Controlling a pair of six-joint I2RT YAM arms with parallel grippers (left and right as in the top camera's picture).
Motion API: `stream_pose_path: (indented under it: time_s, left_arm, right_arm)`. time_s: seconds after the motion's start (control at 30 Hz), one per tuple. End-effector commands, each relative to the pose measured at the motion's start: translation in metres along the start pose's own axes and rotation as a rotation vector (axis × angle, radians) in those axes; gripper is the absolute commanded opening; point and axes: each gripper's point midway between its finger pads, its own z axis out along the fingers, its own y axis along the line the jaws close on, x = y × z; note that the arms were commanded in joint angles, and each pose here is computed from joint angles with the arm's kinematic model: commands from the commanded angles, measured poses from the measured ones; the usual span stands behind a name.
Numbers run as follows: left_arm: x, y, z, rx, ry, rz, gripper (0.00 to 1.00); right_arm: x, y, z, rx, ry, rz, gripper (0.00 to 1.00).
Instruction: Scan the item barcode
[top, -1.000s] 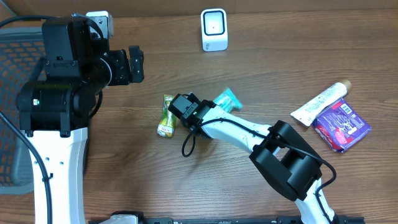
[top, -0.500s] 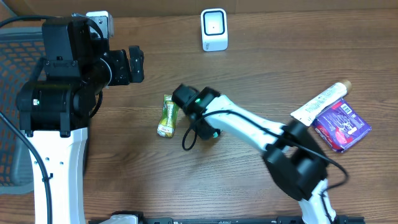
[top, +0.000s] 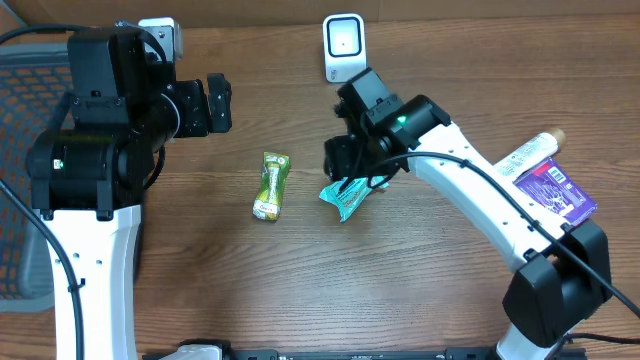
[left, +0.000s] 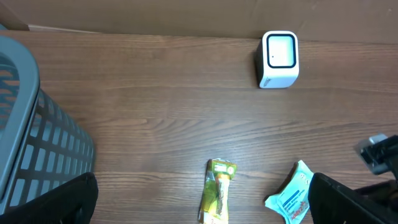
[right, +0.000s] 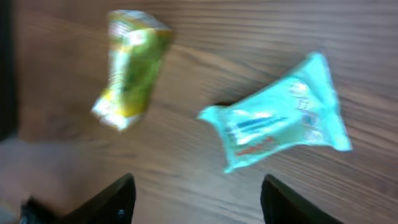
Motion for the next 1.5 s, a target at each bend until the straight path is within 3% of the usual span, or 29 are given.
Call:
stream_pose_path:
  time_s: [0.0, 0.1, 0.2, 0.4, 0.7, 0.93, 1.17, 1.27, 1.37, 1.4, 1.47]
  left_arm:
    - [-0.002, 0.002, -0.001, -0.008, -0.006, 0.01, 1.0]
    - [-0.002, 0.002, -0.001, -0.008, -0.006, 0.01, 0.99]
    - [-0.002, 0.002, -0.001, -0.008, -0.006, 0.01, 1.0]
    - [-0.002, 0.002, -0.001, -0.008, -0.006, 0.009, 1.0]
    - [-0.002, 0.002, -0.001, -0.008, -0.006, 0.009, 1.0]
    - [-0.002, 0.002, -0.001, -0.008, -0.006, 0.01, 1.0]
    - [-0.002, 0.002, -0.001, -0.008, -0.006, 0.009, 0.99]
    - [-0.002, 0.002, -0.001, -0.008, -0.006, 0.01, 1.0]
    - [-0.002, 0.002, -0.001, -0.008, -0.006, 0.01, 1.0]
    - [-0.002, 0.002, -0.001, -0.008, -0.006, 0.01, 0.99]
    - [-0.002, 0.002, -0.001, -0.008, -0.006, 0.01, 1.0]
  right_arm:
    - [-0.016, -0.054, 0.009, 0.064, -0.032, 0.126, 0.63]
    - [-0.016, -0.073, 0.023, -0.087, 0.018, 0.026, 0.58]
    - [-0.018, -0.096, 0.036, -0.111, 0.048, 0.011, 0.58]
    - [-0.002, -0.095, 0.073, -0.331, 0.173, 0.028, 0.56]
    - [0.013, -0.091, 0.106, -0.364, 0.252, 0.052, 0.57]
    - [0.014, -0.086, 0.117, -0.382, 0.256, 0.038, 0.07]
    - [0.001, -0.084, 0.088, -0.399, 0.21, 0.043, 0.04]
    - [-0.014, -0.089, 0.051, -0.291, 0.129, 0.018, 0.04]
    - [-0.02, -0.108, 0.016, -0.043, 0.039, 0.043, 0.04]
    - [-0.02, -0.128, -0.011, 0.177, -0.034, 0.102, 0.04]
    - [-0.016, -0.147, -0.037, 0.386, -0.102, 0.174, 0.04]
